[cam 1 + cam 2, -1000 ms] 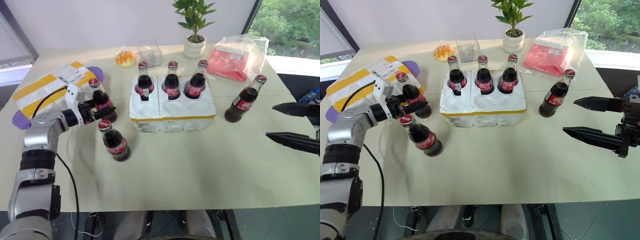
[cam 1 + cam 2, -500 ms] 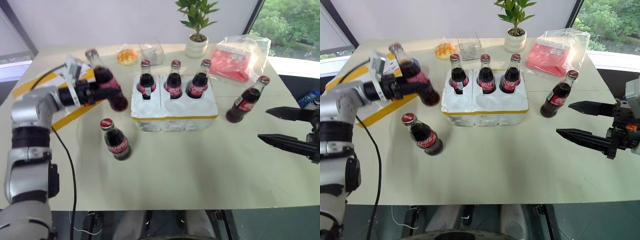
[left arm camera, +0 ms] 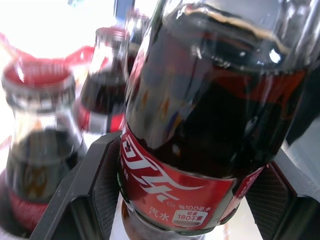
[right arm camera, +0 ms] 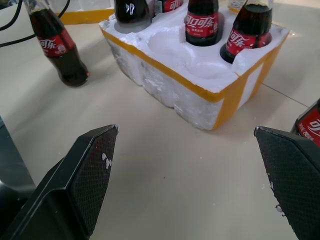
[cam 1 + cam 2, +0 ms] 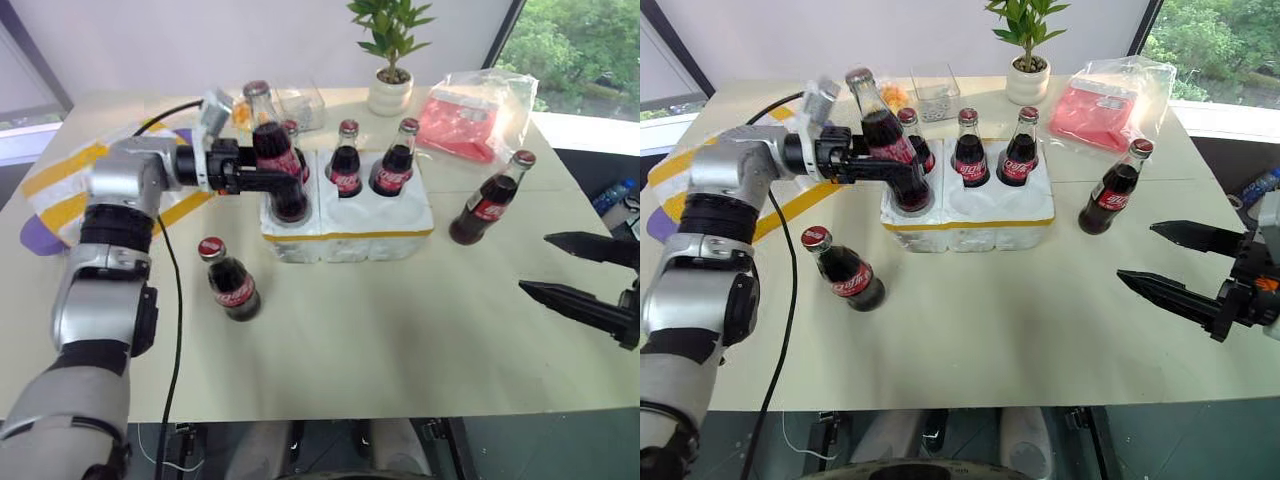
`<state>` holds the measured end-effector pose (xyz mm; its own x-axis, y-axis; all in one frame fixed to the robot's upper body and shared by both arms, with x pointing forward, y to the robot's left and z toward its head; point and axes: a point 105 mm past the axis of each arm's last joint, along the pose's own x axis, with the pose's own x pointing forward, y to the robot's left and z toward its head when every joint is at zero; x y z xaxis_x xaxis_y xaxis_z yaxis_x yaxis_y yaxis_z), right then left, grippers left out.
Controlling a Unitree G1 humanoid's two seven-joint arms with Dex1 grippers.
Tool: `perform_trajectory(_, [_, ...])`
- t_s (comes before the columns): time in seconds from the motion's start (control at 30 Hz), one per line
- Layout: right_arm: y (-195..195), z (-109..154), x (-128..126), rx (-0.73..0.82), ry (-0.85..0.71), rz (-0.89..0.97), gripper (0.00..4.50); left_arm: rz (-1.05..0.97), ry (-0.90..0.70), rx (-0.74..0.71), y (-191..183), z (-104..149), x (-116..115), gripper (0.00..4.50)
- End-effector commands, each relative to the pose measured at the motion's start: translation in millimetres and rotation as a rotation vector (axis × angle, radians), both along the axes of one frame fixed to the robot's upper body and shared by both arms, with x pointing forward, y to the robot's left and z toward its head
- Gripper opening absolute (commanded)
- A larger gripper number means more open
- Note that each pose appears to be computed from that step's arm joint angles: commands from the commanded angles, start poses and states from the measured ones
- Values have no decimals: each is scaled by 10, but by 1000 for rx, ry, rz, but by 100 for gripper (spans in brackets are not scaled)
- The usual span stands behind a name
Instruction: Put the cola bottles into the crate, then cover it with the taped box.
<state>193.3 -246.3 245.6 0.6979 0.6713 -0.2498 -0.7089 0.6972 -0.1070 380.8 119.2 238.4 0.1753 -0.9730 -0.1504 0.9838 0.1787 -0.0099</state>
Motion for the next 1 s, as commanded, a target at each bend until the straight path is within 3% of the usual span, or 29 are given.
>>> perform_trajectory(0.03, [3, 99, -49, -6, -51, -16, 450, -32, -113, 34, -36, 92, -14, 281])
perform_trajectory(0.47, [131, 58, 150, -9, -52, 37, 450, 52, -112, 57, -51, -266, 71, 281])
perform_trajectory(0.57, [186, 65, 242, -6, -54, 78, 450, 61, -103, 68, 25, -291, 37, 429])
perform_trajectory(0.63, [215, 71, 291, -5, -56, 97, 450, 59, -104, 70, 59, -287, 9, 446])
perform_trajectory(0.9, [393, 84, 490, -10, -51, 232, 450, 135, -85, -35, 418, 124, -216, 446])
perform_trajectory(1.0, [465, 86, 584, -8, -50, 286, 450, 202, -103, -38, 725, 333, -424, 446])
